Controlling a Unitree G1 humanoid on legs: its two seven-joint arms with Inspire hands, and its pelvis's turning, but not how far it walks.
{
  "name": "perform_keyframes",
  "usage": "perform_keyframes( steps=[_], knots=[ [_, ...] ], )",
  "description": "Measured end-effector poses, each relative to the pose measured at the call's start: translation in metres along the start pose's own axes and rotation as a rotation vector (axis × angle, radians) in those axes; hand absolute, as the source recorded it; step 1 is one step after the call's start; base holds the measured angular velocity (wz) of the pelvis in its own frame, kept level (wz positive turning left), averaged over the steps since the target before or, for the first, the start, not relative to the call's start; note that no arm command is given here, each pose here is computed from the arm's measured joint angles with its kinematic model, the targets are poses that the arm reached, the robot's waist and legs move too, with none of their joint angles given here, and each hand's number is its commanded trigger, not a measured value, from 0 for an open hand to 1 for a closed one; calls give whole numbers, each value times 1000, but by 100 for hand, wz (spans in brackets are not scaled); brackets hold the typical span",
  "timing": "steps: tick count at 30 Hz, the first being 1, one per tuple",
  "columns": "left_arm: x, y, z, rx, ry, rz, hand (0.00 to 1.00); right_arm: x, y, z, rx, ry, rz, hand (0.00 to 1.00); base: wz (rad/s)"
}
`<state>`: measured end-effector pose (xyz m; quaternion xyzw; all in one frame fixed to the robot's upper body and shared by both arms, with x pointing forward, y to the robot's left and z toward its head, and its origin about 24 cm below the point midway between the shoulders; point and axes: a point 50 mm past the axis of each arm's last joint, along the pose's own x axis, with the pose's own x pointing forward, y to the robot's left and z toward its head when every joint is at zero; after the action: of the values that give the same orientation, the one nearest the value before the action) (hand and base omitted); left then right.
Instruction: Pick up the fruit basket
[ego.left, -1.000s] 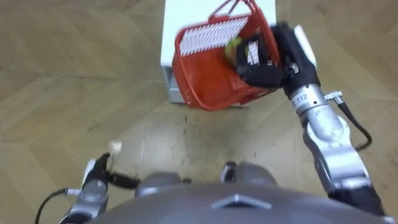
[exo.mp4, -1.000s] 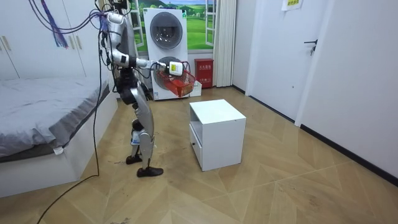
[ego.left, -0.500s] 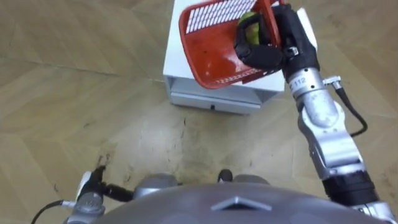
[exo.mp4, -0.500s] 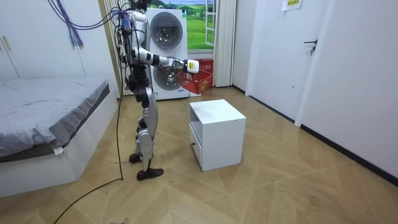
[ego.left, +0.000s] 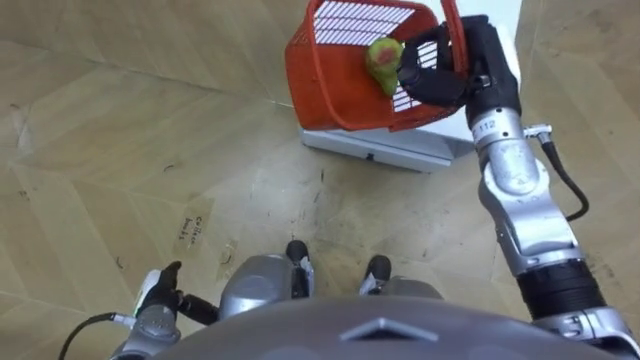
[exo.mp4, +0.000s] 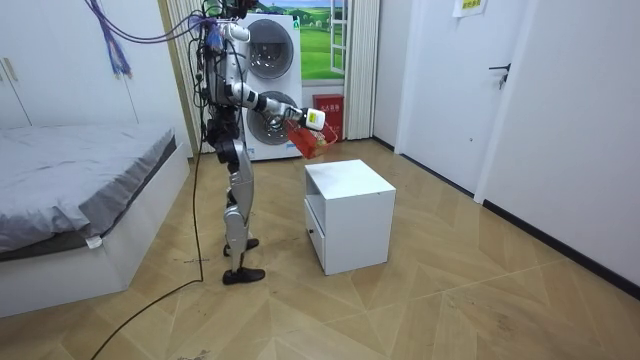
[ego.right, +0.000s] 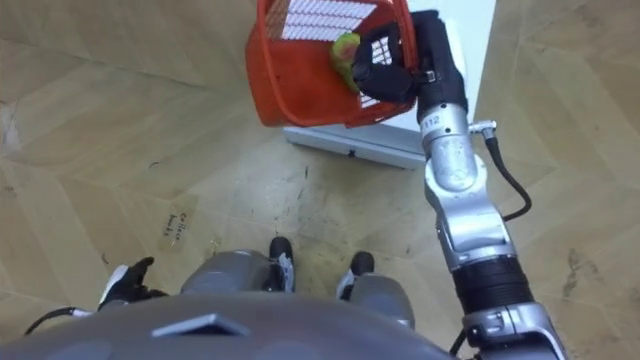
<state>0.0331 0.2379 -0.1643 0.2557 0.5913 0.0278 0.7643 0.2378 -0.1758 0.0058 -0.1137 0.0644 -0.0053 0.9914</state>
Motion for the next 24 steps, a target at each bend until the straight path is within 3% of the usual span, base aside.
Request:
perform_keyframes(
  steps=[14, 24],
  knots=[
    [-2, -4, -8, 4, 24, -52, 0, 25, -9, 18, 33, -76, -138, 100, 1],
    [-2, -5, -11, 6, 50, -55, 0, 44, -21, 9, 69, -6, -226, 100, 1]
  ],
)
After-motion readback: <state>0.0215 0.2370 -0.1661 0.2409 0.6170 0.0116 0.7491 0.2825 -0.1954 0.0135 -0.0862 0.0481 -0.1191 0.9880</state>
